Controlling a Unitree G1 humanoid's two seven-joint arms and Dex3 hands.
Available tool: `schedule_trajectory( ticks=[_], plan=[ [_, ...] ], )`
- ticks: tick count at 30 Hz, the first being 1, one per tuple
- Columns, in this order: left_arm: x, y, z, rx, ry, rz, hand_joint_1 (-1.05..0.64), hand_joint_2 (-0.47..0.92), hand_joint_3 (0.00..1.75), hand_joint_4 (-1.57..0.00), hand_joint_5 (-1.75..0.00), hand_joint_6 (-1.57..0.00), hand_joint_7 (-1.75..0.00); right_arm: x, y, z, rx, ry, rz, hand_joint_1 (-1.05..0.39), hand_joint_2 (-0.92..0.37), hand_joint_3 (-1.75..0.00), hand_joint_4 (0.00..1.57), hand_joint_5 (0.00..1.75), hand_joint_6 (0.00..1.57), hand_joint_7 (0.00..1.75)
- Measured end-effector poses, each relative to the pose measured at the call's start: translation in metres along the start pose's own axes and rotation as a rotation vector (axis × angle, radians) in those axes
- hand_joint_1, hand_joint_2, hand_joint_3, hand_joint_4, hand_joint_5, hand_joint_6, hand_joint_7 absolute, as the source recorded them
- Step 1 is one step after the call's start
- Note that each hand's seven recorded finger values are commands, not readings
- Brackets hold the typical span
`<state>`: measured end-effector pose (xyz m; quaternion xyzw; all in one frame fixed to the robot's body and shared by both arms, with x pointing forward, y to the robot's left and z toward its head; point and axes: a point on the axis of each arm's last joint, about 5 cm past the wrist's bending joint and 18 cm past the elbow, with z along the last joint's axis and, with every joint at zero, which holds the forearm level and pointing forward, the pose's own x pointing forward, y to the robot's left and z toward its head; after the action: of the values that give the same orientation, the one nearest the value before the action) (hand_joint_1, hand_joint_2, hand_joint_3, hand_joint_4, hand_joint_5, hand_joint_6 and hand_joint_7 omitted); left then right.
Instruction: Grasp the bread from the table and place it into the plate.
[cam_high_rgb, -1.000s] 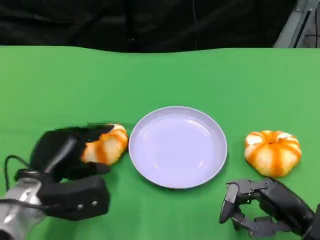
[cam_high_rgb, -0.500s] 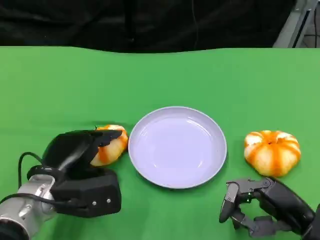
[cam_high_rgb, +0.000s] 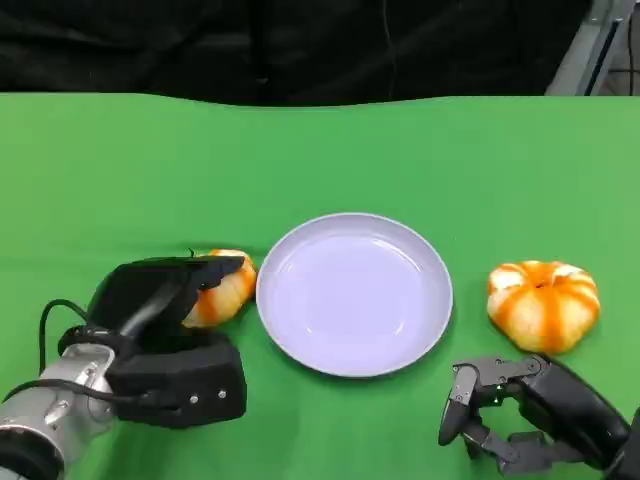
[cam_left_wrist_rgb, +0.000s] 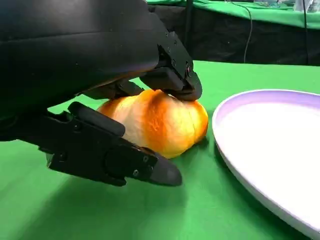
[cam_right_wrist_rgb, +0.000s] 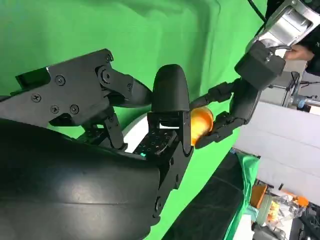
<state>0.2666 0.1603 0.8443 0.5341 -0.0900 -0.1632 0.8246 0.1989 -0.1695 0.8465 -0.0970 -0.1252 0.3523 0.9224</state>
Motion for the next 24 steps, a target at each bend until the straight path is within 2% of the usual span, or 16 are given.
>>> schedule_trajectory(
  ticks=[9,15,16,17,18,19,20,21,22,24],
  plan=[
    [0.0005,0.0003,-0.0005,0.007,0.003,-0.002,-0.03,0.89,0.0,-0.58,-0.01,-0.55,-0.01,-0.0003,0.0002,0.0002,0.0,0.0,-0.001,-0.08,-0.77,-0.75,0.72,1.67,0.8,1.15],
    [0.0007,0.0005,-0.001,0.012,0.011,-0.002,-0.02,0.88,0.0,-0.61,-0.01,-0.57,-0.01,-0.0003,0.0002,-0.0003,0.006,0.009,0.0,-0.08,-0.78,-0.74,0.72,1.67,0.81,1.14],
    [0.0007,0.0005,-0.001,0.012,0.012,-0.002,-0.04,0.88,0.0,-0.68,-0.05,-0.65,-0.05,-0.0003,0.0003,-0.0004,0.007,0.01,0.0,-0.08,-0.78,-0.74,0.72,1.67,0.81,1.14],
    [0.0008,0.0005,-0.0011,0.013,0.013,-0.002,-0.07,0.88,0.0,-0.71,-0.32,-0.83,-0.1,-0.0003,0.0003,-0.0004,0.007,0.01,0.0,-0.09,-0.78,-0.74,0.72,1.67,0.8,1.14],
    [0.0009,0.0003,-0.001,0.014,0.018,0.001,-0.09,0.88,0.0,-0.61,-0.73,-0.96,-0.14,-0.0003,0.0003,-0.0004,0.007,0.01,-0.001,-0.09,-0.78,-0.74,0.72,1.67,0.8,1.14],
    [0.0015,-0.0004,-0.0003,0.014,0.027,0.014,-0.1,0.88,0.0,-0.57,-0.88,-1.0,-0.15,-0.0003,0.0003,-0.0004,0.007,0.01,-0.001,-0.09,-0.78,-0.74,0.71,1.67,0.8,1.14],
    [0.0024,-0.0012,0.0011,0.013,0.035,0.027,-0.1,0.88,0.0,-0.55,-0.97,-1.02,-0.16,-0.0003,0.0003,-0.0004,0.007,0.01,0.0,-0.09,-0.78,-0.74,0.71,1.67,0.8,1.14],
    [0.0035,-0.0018,0.0024,0.012,0.039,0.036,-0.1,0.88,0.0,-0.5,-1.17,-1.01,-0.26,-0.0003,0.0003,-0.0004,0.007,0.01,0.0,-0.08,-0.78,-0.74,0.72,1.68,0.8,1.14],
    [0.0045,-0.002,0.0034,0.012,0.041,0.045,-0.11,0.87,0.0,-0.45,-1.31,-0.86,-0.6,-0.0003,0.0003,-0.0004,0.007,0.01,-0.001,-0.08,-0.78,-0.74,0.72,1.68,0.8,1.14],
    [0.0052,-0.002,0.0038,0.012,0.042,0.057,-0.11,0.87,0.0,-0.44,-1.42,-0.72,-0.93,-0.0003,0.0003,-0.0004,0.007,0.01,-0.001,-0.09,-0.78,-0.74,0.71,1.68,0.8,1.15]
  ],
)
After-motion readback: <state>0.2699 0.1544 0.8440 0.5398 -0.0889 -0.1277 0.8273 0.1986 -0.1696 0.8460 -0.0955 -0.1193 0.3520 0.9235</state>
